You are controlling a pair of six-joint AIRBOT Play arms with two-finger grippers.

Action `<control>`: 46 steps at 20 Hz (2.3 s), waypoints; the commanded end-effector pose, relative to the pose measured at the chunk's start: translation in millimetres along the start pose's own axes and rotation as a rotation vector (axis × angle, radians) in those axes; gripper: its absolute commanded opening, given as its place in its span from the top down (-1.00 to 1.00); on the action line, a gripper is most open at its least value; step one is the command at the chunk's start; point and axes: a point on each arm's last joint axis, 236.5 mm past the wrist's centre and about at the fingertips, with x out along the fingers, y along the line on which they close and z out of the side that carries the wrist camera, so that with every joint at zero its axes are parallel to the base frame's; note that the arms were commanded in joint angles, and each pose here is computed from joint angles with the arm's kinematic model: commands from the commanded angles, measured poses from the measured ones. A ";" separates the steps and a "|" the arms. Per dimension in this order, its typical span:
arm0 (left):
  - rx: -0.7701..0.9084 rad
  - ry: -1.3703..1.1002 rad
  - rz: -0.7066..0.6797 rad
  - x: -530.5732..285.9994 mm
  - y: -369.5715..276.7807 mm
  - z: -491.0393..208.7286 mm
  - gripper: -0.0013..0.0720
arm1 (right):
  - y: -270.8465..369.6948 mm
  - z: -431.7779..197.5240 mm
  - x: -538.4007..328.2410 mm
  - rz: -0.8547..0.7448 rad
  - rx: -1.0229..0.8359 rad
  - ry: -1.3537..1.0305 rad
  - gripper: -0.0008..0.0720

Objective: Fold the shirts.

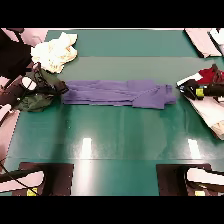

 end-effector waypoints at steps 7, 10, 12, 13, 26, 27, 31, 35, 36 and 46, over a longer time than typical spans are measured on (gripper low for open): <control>0.114 -0.116 -0.118 -62.9 -54.8 44.2 -0.57 | -28.4 -61.5 19.8 0.118 0.214 0.060 -0.99; 0.126 -0.083 -0.117 -62.1 -54.4 36.5 -0.56 | -29.5 -57.2 36.0 0.144 0.243 0.087 -0.99; 0.131 -0.080 -0.118 -62.0 -54.6 35.5 -0.56 | -21.4 -54.3 53.7 0.164 0.238 0.121 -0.99; 0.130 -0.079 -0.119 -62.1 -54.8 35.4 -0.57 | -13.9 -53.0 64.0 0.176 0.227 0.140 -0.99; 0.265 -0.028 -0.157 -36.7 -86.8 8.2 0.28 | 59.3 16.2 111.9 0.225 0.029 0.044 0.91; 0.281 -0.002 -0.179 -23.6 -99.4 -4.1 0.68 | 64.2 15.8 106.5 0.218 -0.002 0.041 0.91; 0.249 0.057 -0.347 35.3 -170.0 -55.9 0.88 | 42.6 13.9 65.2 -0.018 -0.227 0.036 0.91; 0.261 0.146 -0.383 87.9 -208.6 -116.8 0.89 | 21.2 33.4 3.7 -0.158 -0.317 -0.034 0.92; 0.280 0.153 -0.394 94.4 -220.9 -127.8 0.88 | 12.6 31.2 -7.1 -0.172 -0.308 -0.019 0.92; 0.377 0.138 -0.553 120.7 -338.6 -169.2 0.89 | 45.2 18.1 -33.7 -0.193 -0.514 -0.010 0.92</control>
